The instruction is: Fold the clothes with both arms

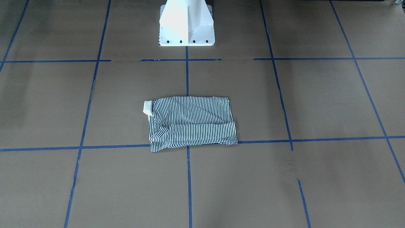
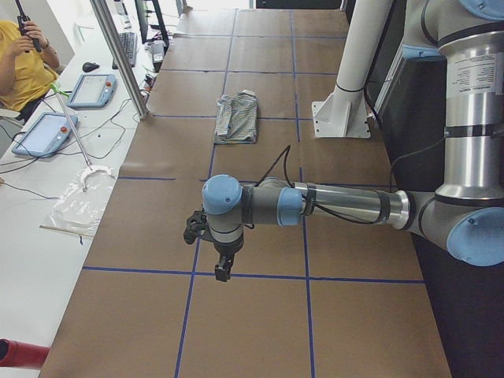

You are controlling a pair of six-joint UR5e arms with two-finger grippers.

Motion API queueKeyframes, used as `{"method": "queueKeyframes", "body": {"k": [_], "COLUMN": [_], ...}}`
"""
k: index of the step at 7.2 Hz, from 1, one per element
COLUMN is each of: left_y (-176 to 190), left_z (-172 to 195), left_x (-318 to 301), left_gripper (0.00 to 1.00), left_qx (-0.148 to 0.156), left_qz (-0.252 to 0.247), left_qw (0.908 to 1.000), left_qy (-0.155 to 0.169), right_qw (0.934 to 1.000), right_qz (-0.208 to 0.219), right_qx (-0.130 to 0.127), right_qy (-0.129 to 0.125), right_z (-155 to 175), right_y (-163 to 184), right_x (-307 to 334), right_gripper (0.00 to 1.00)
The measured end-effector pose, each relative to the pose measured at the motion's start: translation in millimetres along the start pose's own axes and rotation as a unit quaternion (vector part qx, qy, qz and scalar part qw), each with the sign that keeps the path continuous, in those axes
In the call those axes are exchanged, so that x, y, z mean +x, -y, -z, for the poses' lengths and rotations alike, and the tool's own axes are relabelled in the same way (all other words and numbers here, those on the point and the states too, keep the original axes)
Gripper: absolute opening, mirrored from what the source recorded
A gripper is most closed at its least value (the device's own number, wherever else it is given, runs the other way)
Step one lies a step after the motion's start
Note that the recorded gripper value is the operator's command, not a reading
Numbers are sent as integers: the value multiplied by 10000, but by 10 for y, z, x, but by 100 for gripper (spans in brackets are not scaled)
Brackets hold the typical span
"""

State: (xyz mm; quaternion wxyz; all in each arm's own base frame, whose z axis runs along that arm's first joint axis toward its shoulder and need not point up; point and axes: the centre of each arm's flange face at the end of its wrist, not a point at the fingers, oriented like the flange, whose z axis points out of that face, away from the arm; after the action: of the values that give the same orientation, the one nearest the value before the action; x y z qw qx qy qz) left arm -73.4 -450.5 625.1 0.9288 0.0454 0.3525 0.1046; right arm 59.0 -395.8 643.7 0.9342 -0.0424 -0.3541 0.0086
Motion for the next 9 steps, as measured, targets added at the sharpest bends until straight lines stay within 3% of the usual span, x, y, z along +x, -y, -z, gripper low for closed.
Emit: {"method": "queueKeyframes", "body": {"k": [9], "left_y": [10], "left_z": [-7], "left_x": [8], "left_gripper": [100], "left_qx": [12], "left_qz": [-56], "left_qw": [10000], "left_qy": [47], "right_qw": [10000], "right_qz": [-38], "right_qx": [-22], "right_qy": [0], "right_z": [-21], "right_y": [-4], "right_x": [19], "right_gripper": [100]}}
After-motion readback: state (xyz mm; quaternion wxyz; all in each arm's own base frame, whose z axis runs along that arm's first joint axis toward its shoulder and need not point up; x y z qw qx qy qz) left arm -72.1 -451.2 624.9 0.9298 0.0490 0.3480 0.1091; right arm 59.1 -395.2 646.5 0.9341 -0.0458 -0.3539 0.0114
